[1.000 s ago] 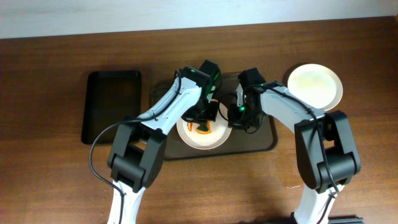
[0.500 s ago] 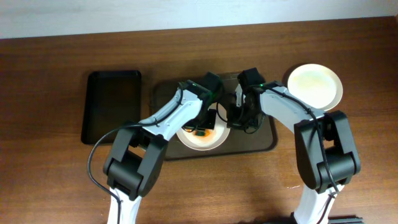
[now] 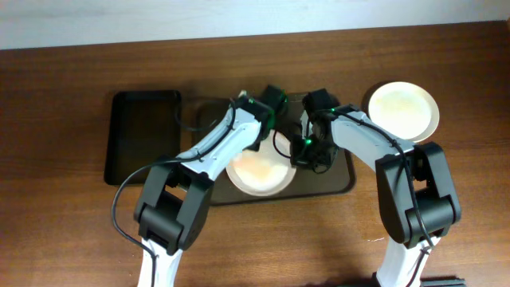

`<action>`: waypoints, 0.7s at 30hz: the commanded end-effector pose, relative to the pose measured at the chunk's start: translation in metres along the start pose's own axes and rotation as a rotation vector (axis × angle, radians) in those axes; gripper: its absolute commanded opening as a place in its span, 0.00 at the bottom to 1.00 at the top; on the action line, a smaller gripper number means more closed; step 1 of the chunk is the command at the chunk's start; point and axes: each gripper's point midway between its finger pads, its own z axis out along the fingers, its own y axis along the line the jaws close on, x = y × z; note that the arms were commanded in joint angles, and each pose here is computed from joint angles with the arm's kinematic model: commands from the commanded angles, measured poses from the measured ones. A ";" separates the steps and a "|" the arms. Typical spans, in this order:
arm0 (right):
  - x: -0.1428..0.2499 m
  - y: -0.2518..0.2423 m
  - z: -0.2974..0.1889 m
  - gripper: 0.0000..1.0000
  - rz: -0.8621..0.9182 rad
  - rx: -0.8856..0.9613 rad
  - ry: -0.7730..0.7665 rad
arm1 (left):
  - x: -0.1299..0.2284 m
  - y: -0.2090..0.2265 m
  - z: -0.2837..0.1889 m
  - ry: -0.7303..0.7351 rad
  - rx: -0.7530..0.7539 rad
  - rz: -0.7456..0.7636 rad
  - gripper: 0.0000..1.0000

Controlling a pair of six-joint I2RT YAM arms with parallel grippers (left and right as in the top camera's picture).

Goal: Clean dirty plates on tray and stack at the side
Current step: 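Scrub the remaining plate with the sponge while the right gripper holds it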

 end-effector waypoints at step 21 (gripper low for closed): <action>-0.004 -0.013 0.004 0.06 -0.002 0.057 -0.016 | 0.043 -0.095 -0.001 0.172 0.587 -0.053 0.00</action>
